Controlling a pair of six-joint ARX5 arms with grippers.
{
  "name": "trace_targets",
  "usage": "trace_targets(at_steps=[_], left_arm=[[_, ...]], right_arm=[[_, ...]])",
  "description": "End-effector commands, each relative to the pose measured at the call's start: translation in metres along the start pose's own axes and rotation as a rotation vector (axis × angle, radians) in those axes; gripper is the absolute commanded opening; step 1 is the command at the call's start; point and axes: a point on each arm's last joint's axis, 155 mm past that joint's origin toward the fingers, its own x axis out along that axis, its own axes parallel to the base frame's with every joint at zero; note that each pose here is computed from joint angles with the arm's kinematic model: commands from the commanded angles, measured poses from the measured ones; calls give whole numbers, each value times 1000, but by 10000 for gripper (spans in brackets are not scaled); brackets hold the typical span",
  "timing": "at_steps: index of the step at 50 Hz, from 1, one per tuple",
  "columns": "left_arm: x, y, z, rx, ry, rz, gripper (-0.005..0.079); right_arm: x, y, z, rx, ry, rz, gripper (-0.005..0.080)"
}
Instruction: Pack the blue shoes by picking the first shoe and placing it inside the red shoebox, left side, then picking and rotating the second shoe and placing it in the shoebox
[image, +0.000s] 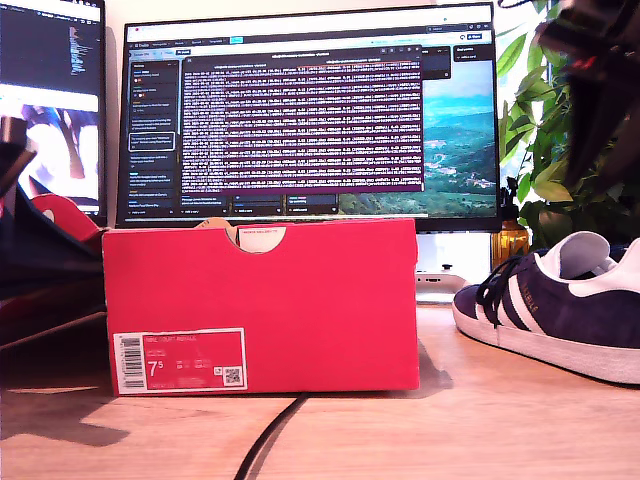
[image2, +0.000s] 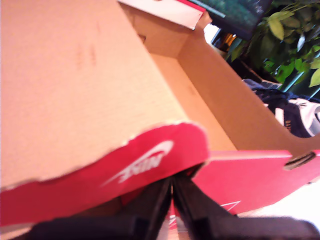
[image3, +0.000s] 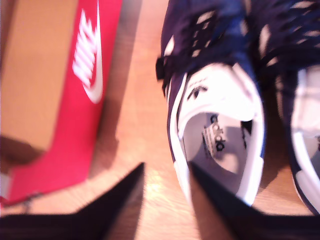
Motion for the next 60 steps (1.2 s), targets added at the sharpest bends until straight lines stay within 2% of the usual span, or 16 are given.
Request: trace_targets(at_steps=[1, 8, 14, 19, 38, 49, 51, 57, 60], left_arm=[[4, -5, 8, 6, -19, -18, -20], [5, -4, 6, 3, -10, -13, -20], [5, -4, 6, 3, -10, -13, -20], [5, -4, 5, 4, -9, -13, -20], [5, -3, 5, 3, -8, -12, -20], [5, -3, 5, 2, -7, -11, -20], [5, -3, 5, 2, -7, -11, -20], [5, -3, 3, 0, -1, -8, -20], [5, -2, 3, 0, 2, -6, -20]], right_arm=[[5, -1, -2, -23, 13, -15, 303], [12, -7, -4, -42, 36, -46, 377], [20, -9, -9, -55, 70, -48, 388], [28, -8, -13, -58, 101, -46, 434], [72, -9, -32, -135, 229, -62, 422], [92, -21, -35, -215, 265, -99, 312], [95, -22, -34, -216, 261, -99, 249], [100, -21, -25, -220, 226, -98, -24], [101, -20, -20, -220, 206, -97, -13]])
